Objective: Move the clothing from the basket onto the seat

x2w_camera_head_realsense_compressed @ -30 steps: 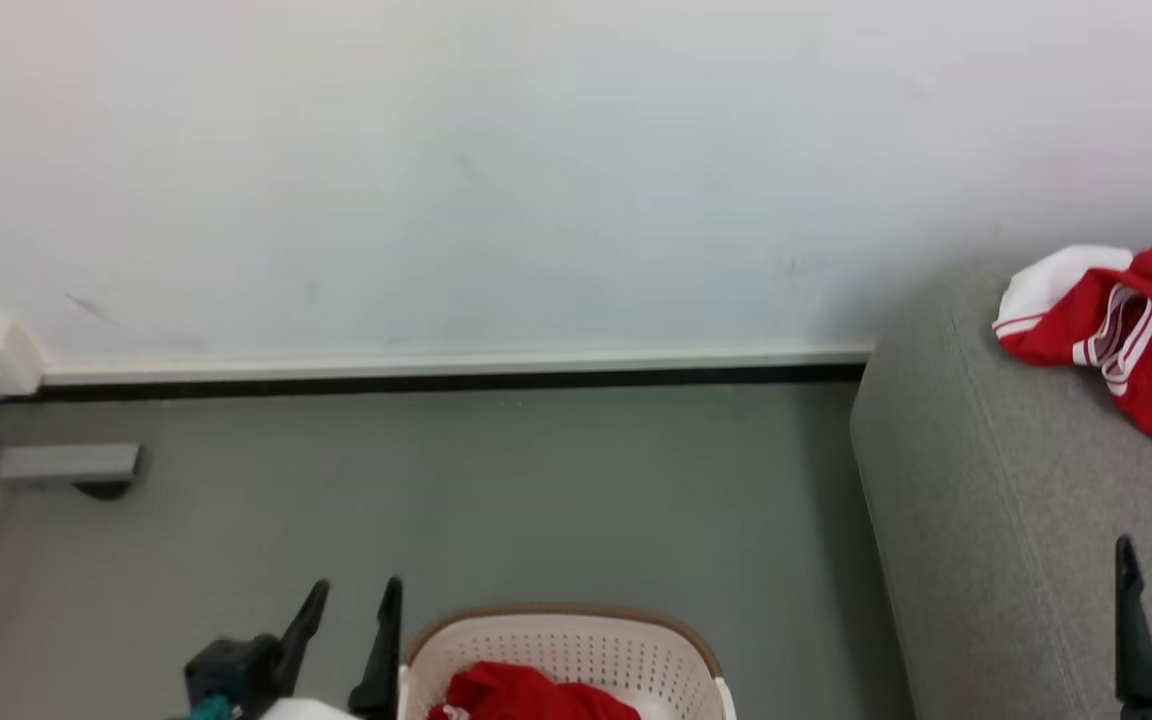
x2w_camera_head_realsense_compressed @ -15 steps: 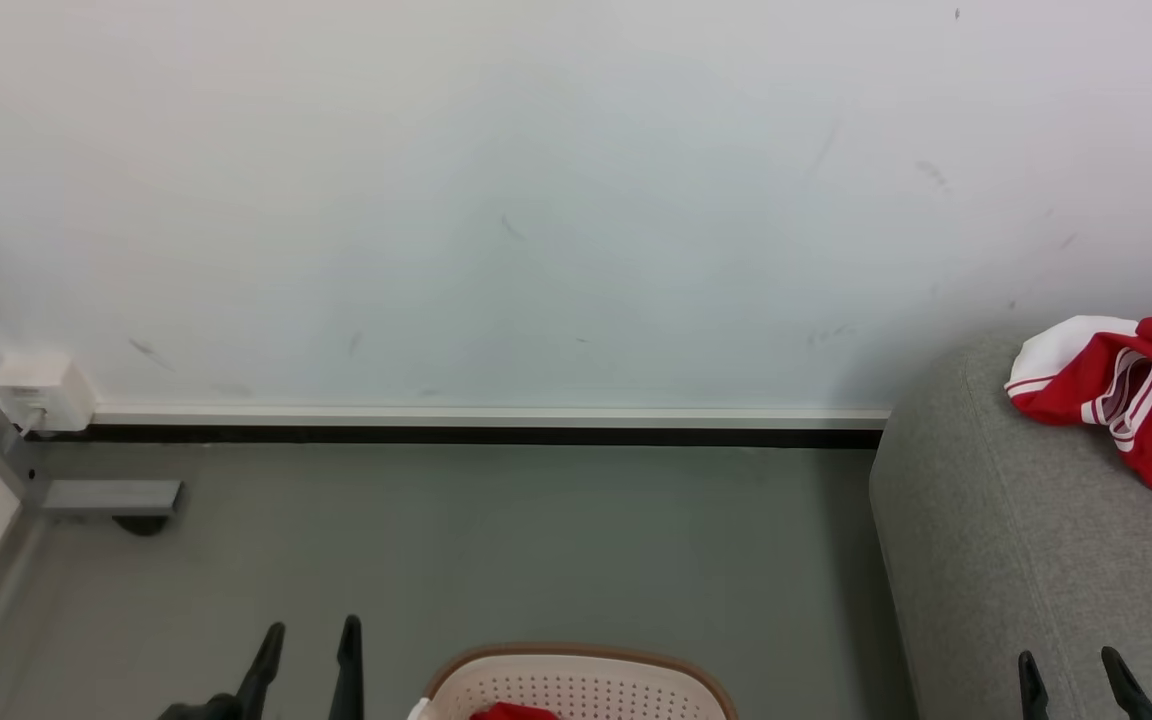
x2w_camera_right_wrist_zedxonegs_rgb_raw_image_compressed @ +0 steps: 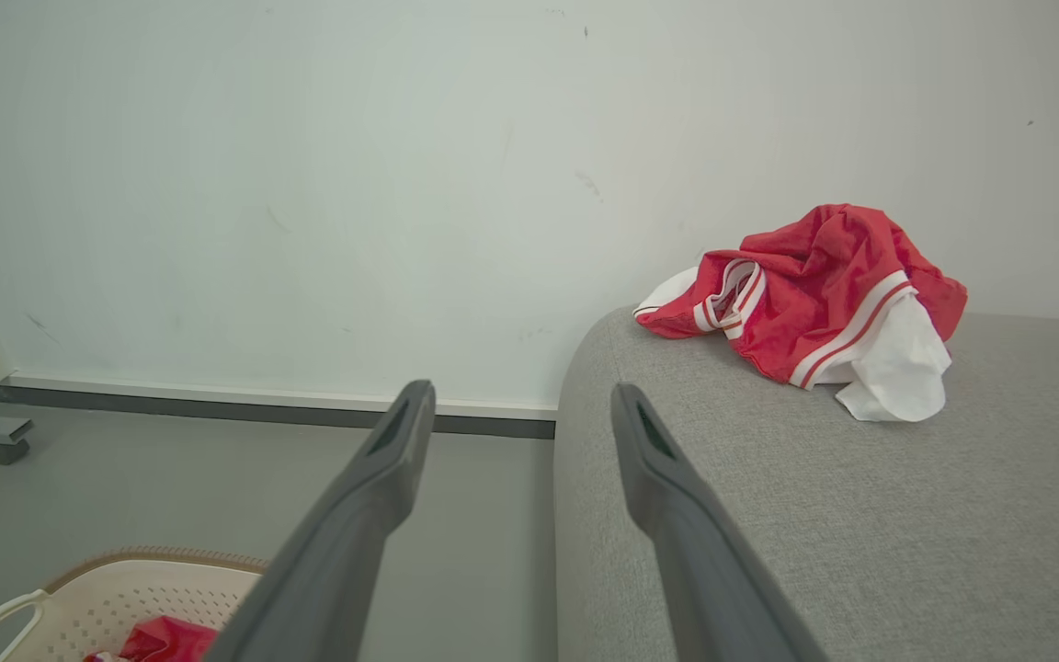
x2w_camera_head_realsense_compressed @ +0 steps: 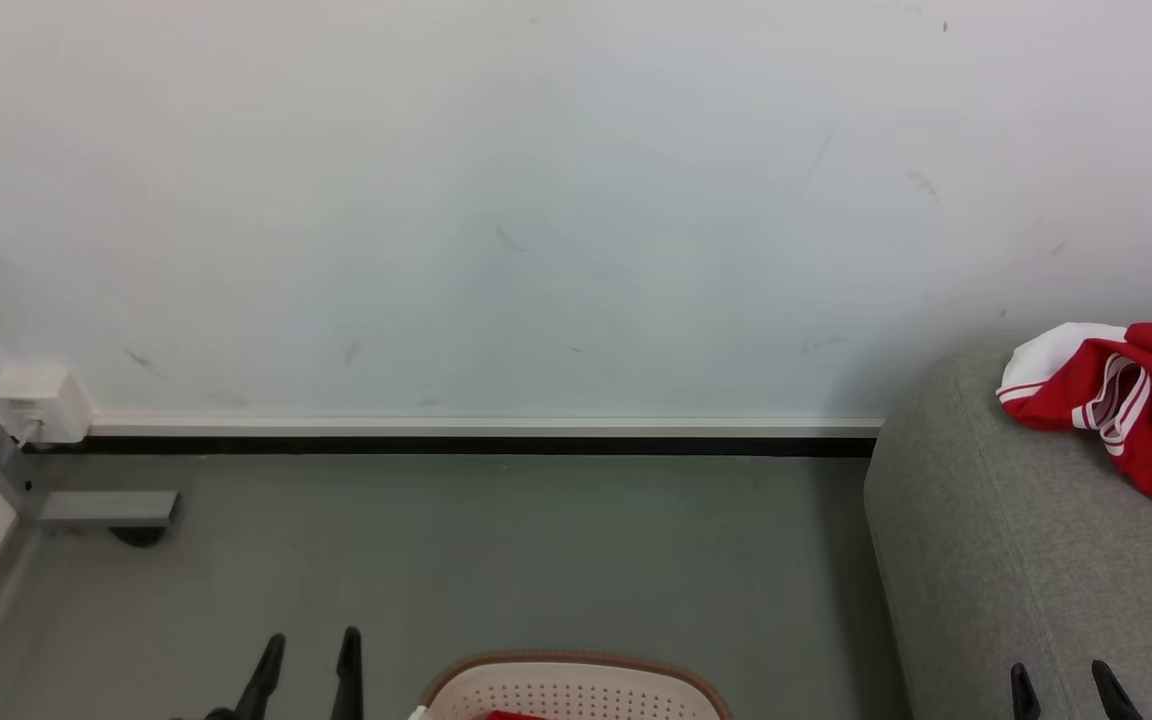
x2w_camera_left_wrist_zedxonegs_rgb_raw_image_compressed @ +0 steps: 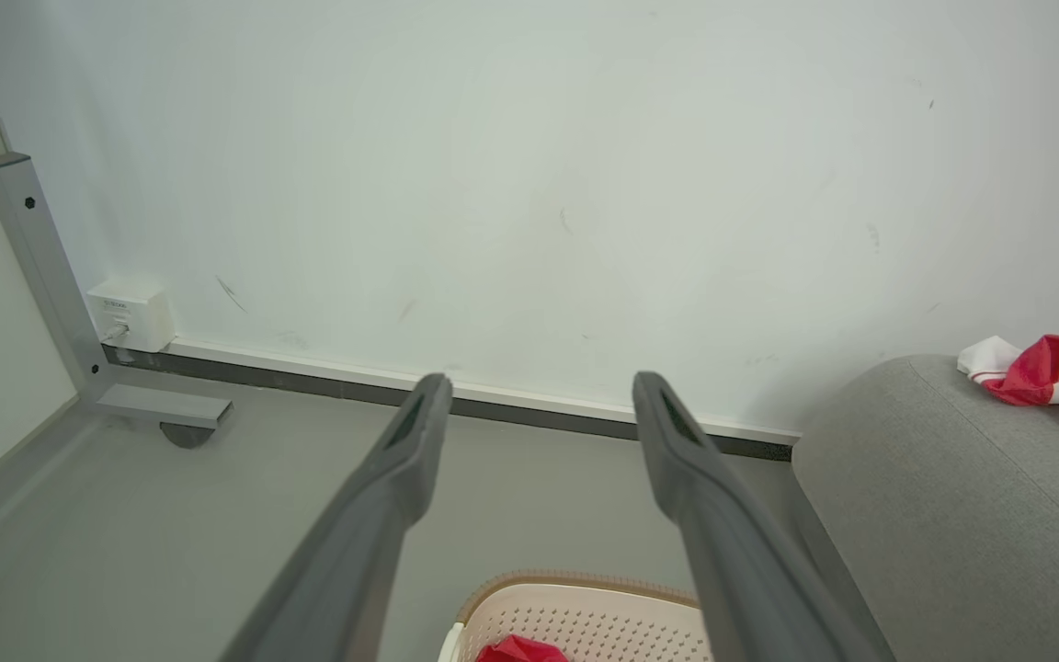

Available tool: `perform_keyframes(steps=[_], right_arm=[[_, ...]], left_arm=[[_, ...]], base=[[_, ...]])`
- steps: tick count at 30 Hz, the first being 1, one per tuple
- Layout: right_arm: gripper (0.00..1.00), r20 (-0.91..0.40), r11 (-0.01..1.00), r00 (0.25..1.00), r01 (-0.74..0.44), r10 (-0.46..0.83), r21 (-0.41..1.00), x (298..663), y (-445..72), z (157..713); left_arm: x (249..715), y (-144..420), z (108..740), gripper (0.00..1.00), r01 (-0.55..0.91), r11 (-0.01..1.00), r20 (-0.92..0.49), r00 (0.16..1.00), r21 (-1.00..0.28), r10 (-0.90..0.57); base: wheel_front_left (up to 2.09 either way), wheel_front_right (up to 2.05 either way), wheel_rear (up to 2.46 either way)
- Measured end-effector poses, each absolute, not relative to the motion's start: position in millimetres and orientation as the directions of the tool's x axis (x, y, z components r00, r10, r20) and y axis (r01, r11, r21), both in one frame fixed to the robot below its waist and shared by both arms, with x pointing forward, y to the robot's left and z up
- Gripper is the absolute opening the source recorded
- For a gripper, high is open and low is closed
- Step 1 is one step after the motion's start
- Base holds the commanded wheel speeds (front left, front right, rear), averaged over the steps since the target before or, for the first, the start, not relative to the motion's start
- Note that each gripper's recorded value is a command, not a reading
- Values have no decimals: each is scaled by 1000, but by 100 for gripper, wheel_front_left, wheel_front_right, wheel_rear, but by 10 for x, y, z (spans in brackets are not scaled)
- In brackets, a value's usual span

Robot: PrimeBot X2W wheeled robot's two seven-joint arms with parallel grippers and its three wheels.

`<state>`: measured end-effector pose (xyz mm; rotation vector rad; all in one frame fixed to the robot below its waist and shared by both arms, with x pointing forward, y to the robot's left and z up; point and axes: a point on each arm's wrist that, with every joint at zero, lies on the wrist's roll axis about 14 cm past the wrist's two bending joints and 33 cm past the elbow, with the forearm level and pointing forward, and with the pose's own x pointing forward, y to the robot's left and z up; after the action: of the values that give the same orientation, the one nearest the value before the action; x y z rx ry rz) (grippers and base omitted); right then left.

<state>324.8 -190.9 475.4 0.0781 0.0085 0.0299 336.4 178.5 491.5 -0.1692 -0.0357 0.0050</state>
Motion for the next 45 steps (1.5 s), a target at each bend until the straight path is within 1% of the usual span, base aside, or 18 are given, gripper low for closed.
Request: perform_keyframes(steps=[17,23,29,34,39,45], right_arm=[[100,-20,996,999,-23,25,84,3240,-1917,4714],[100,-6,997,1000,-8,8,80,3234,-1967,4758],[100,45,997,999,20,-23,76,3256,-2060,4920],[100,79,997,996,40,-46,73,3253,-2124,5031],[100,95,995,993,67,-74,71,3202,-2197,5089],[100,105,992,988,107,-115,72,3170,-2311,5132]], left_arm=[[3406,1737,4859,100,22,985,23,1000,-171,-19],[3472,1549,4812,100,88,983,8,996,-162,-87],[3617,1259,4783,100,184,971,-3,982,-150,-187],[3754,956,4684,100,274,950,-48,958,-148,-284],[3845,657,4531,100,360,922,-124,918,-141,-378],[3888,405,4175,100,444,889,-286,842,-117,-458]], base=[[0,0,0],[0,0,0],[0,0,0],[0,0,0],[0,0,0],[0,0,0]])
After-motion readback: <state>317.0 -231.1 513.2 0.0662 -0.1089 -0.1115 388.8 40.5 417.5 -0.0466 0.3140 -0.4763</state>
